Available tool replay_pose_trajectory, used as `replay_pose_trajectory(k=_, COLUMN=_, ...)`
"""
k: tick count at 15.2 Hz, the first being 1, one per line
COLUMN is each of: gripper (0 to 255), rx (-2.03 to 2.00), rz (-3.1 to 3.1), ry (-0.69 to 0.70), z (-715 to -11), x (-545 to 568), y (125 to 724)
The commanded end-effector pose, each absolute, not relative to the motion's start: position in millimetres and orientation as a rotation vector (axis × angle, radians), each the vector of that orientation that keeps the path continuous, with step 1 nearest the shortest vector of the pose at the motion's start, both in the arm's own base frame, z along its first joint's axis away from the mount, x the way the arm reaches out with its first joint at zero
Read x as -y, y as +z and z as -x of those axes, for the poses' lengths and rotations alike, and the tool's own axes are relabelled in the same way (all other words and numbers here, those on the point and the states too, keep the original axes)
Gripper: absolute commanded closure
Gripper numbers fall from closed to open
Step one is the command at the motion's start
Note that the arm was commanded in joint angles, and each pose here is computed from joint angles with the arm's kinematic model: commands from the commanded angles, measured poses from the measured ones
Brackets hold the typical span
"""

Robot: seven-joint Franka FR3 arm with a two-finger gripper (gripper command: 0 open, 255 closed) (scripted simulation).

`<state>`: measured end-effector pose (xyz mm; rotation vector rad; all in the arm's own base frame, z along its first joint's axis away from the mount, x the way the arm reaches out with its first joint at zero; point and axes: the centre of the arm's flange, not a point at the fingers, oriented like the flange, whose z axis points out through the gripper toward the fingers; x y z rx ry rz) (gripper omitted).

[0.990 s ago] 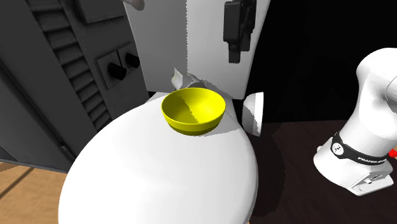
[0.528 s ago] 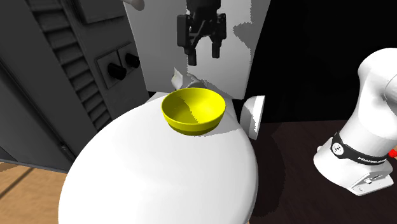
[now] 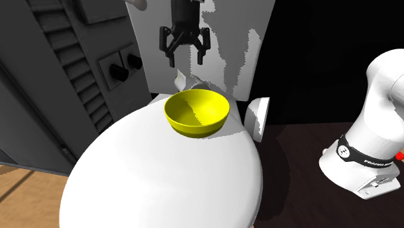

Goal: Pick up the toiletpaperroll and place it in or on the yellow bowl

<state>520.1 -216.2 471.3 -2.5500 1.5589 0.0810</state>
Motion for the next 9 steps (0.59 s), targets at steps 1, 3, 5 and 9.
replay_pose_trajectory(k=1, gripper=0, rx=-1.652, rz=2.474, ry=0.069, z=-529.0, x=238.3, y=464.4)
replay_pose_trajectory(k=3, gripper=0, rx=-1.703, rz=2.429, ry=0.063, z=-533.1, x=252.1, y=459.1)
replay_pose_trajectory(k=5, gripper=0, rx=-1.703, rz=2.429, ry=0.063, z=-533.8, x=250.4, y=448.7)
replay_pose_trajectory(k=9, gripper=0, rx=-1.703, rz=2.429, ry=0.063, z=-535.2, x=246.9, y=427.9)
